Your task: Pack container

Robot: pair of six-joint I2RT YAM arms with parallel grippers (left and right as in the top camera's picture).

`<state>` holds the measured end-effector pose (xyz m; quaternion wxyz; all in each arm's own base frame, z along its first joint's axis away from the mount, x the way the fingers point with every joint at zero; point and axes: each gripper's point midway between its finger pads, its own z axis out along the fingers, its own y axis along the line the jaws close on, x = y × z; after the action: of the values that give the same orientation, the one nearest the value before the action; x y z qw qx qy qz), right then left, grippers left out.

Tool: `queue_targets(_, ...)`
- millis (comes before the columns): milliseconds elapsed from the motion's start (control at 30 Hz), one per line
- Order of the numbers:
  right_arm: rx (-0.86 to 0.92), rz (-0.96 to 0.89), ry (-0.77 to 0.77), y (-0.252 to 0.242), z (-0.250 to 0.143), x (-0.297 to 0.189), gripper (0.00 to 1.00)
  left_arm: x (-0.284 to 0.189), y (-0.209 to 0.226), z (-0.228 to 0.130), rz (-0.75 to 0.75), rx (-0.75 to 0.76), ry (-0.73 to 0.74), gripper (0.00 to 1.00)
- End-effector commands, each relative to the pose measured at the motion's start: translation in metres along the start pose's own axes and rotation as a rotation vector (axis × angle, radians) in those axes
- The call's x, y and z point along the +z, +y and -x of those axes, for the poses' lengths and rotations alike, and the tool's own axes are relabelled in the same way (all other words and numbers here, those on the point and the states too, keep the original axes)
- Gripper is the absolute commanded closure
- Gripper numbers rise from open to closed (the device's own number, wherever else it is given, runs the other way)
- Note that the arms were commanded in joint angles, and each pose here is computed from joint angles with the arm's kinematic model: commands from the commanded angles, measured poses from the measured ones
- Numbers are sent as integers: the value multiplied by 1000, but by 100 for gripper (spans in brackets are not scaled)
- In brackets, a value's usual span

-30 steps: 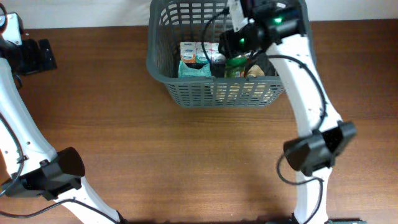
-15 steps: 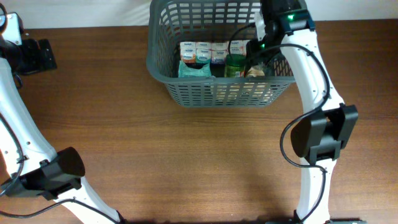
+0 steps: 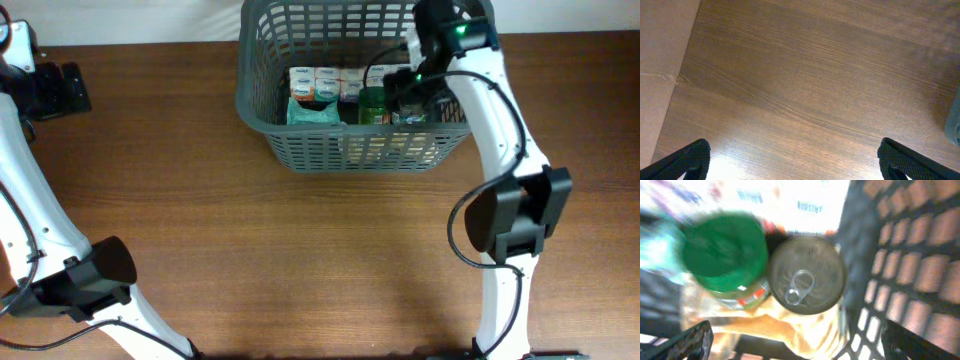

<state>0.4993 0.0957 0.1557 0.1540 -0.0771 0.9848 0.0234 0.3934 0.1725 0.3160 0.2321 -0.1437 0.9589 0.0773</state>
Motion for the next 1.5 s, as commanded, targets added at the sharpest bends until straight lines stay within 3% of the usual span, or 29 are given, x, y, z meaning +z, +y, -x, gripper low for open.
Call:
queue_targets(0,4,12,-245,5,29,-116,1,1,0,-1,-10,-13,6,1)
queue_targets(133,75,-116,-530,-35,32,-240,1,1,0,-1,-10,-13,5,1)
queue_targets(200,229,-236,-679,-78,21,-301,1,1,0,-1,-10,-13,5,1)
queue_targets(300,386,-379,-783,-136,-10,-356,1,1,0,-1,-10,-13,6,1)
queue_targets(400,557,-437,-787,-180,-44,-373,1,1,0,-1,-10,-13,6,1)
queue_targets(433,614,-462,-769,-196,-58,-374,10,1,0,-1,-10,-13,6,1)
queue_targets(467,664,-471,-750,-209,-68,-372,96,1,0,-1,-10,-13,5,1)
queue_targets(600,729,-445,-713,-228,-78,-362,96,1,0,-1,-10,-13,5,1)
queue_targets(633,736,-451,-706,-230,-80,-361,83,1,0,-1,-10,-13,5,1)
queue_targets(667,740,-453,-702,-232,-81,-360,19,1,0,-1,-10,-13,6,1)
queue_targets(700,740,-453,-702,-232,-81,-360,1,1,0,-1,-10,-13,6,1)
queue_targets(867,740,-452,-694,-231,-82,-359,0,1,0,-1,-10,-13,5,1)
queue_targets(900,740,-452,-690,-231,-83,-358,63,1,0,-1,-10,-13,5,1)
queue_targets(933,747,-449,-687,-230,-84,-358,96,1,0,-1,-10,-13,6,1)
queue_targets(1067,759,-445,-675,-229,-86,-355,96,1,0,-1,-10,-13,6,1)
queue_targets(1100,759,-445,-671,-229,-87,-355,89,1,0,-1,-10,-13,6,1)
queue_targets(1133,759,-444,-669,-229,-87,-354,0,1,0,-1,-10,-13,6,1)
queue_targets(1233,759,-444,-668,-229,-88,-354,1,1,0,-1,-10,-13,6,1)
queue_targets(1267,760,-444,-666,-229,-88,-354,19,1,0,-1,-10,-13,6,1)
queue_targets(1300,760,-444,-664,-229,-88,-354,86,1,0,-1,-10,-13,6,1)
queue_targets(1333,775,-439,-661,-228,-89,-353,96,1,0,-1,-10,-13,6,1)
queue_targets(1467,796,-433,-662,-228,-90,-352,96,1,0,-1,-10,-13,6,1)
